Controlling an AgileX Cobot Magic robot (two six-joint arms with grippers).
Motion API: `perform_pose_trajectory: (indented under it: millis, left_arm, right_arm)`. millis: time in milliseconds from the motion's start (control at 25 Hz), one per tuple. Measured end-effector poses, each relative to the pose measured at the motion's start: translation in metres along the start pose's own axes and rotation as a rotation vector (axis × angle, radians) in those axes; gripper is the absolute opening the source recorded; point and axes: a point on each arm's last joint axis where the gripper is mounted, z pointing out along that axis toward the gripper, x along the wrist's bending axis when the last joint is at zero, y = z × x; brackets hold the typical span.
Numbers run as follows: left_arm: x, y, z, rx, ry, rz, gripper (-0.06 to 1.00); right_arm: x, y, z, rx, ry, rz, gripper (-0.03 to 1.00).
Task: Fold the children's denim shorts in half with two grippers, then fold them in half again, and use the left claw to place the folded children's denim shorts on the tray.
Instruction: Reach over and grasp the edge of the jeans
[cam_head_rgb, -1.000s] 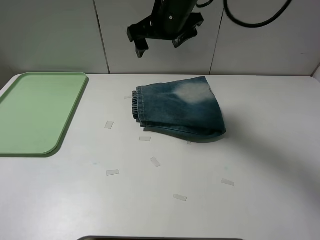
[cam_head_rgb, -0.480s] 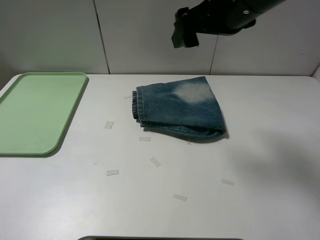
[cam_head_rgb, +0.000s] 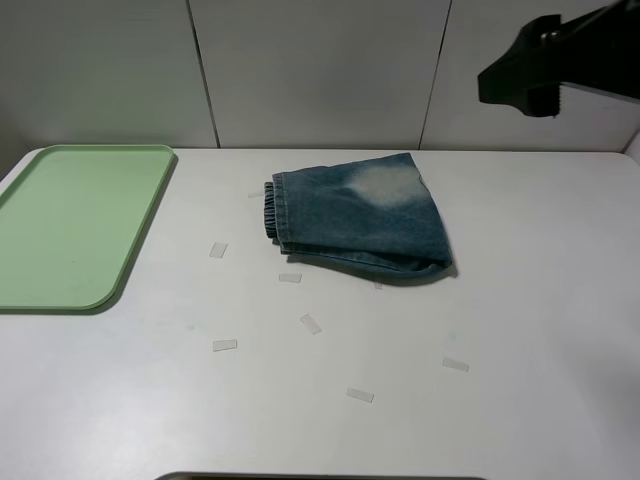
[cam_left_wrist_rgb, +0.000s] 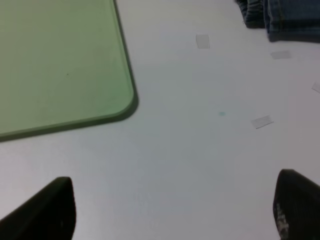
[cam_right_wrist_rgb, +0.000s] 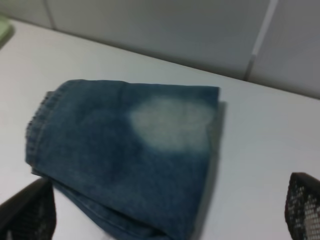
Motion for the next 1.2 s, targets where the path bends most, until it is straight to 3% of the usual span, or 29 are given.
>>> perform_pose_trajectory:
  millis: [320,520,760,1200]
  left_arm:
    - [0.0,0.0,0.0,0.0,0.0,0.0,0.79]
    - [0.0,0.0,0.0,0.0,0.0,0.0,0.79]
    - [0.0,0.0,0.0,0.0,0.0,0.0,0.79]
    - [0.0,0.0,0.0,0.0,0.0,0.0,0.79]
  right_arm:
    - [-0.031,-0.03,-0.033,-0.013,-0.127,0.145,0.69]
    - [-0.041,-0.041,-0.068,-0.121,-0.202,0.211,0.69]
    - [-0.035,-0.059,-0.116,-0.261,-0.247,0.213,0.69]
    - [-0.017,-0.116,-0.16,-0.345,-0.26,0.174,0.69]
